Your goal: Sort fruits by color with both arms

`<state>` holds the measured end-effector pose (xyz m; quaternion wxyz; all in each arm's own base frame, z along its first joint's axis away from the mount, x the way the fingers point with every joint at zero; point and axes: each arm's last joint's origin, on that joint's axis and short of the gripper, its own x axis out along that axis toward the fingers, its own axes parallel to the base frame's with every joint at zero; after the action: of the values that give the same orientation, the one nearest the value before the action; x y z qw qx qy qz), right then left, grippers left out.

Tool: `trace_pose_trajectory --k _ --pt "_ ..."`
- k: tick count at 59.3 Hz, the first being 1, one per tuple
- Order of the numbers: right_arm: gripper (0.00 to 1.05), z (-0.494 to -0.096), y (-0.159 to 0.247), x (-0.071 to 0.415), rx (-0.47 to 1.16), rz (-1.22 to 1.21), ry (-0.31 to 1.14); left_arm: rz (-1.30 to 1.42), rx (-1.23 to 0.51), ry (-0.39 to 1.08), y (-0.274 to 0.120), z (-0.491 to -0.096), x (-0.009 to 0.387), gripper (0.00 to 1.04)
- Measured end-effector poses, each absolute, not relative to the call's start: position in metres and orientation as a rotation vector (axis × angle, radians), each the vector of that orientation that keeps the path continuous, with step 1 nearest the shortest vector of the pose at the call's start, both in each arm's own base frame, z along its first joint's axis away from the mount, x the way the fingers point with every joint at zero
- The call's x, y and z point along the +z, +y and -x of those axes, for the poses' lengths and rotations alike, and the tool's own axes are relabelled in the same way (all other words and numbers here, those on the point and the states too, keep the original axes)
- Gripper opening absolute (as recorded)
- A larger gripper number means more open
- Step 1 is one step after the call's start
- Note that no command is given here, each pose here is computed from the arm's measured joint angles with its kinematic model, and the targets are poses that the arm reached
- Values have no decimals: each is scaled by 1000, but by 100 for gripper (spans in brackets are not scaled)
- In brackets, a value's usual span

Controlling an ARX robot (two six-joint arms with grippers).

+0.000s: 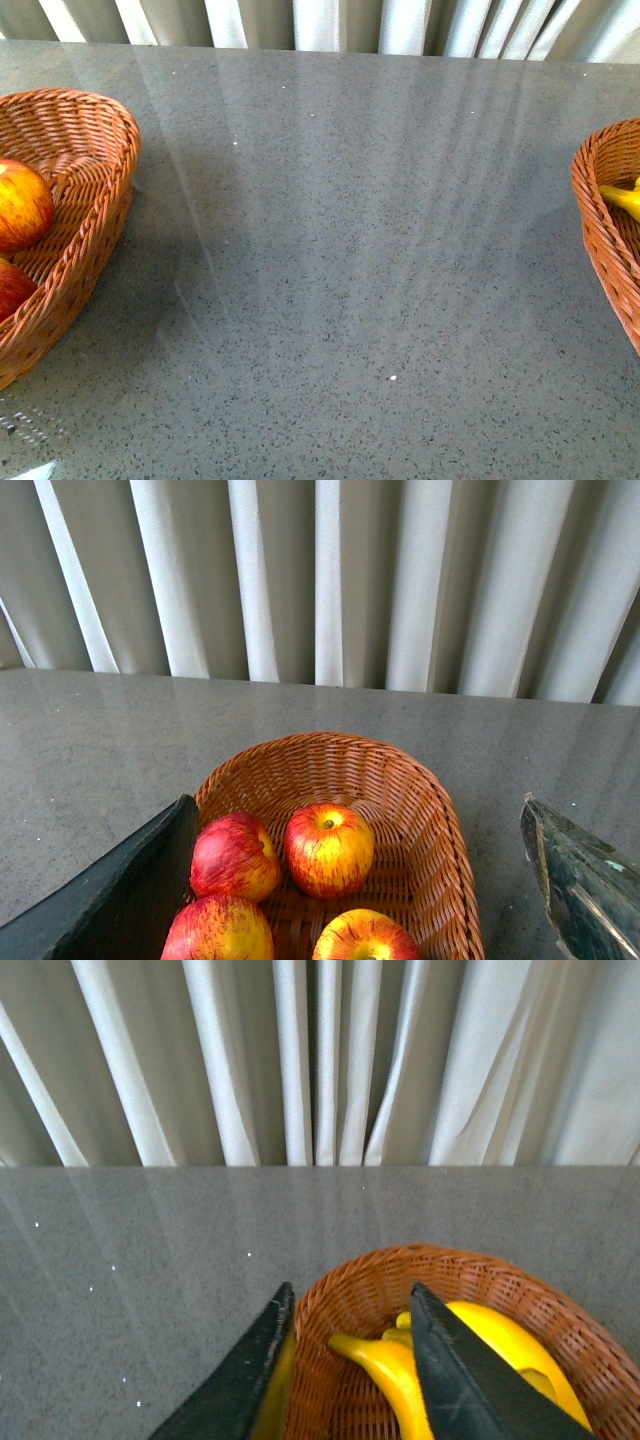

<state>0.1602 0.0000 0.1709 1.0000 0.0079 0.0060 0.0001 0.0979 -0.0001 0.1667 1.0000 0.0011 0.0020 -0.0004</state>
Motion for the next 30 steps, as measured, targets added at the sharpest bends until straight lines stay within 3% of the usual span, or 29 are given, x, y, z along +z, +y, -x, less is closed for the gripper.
trace_pose_trajectory --k 7,30 --pt "2 -150 0 161 0 -9 19 -2 0 4 0 -98 167 96" --pt "2 -132 0 170 0 -4 -10 -2 -1 4 0 -98 167 96"
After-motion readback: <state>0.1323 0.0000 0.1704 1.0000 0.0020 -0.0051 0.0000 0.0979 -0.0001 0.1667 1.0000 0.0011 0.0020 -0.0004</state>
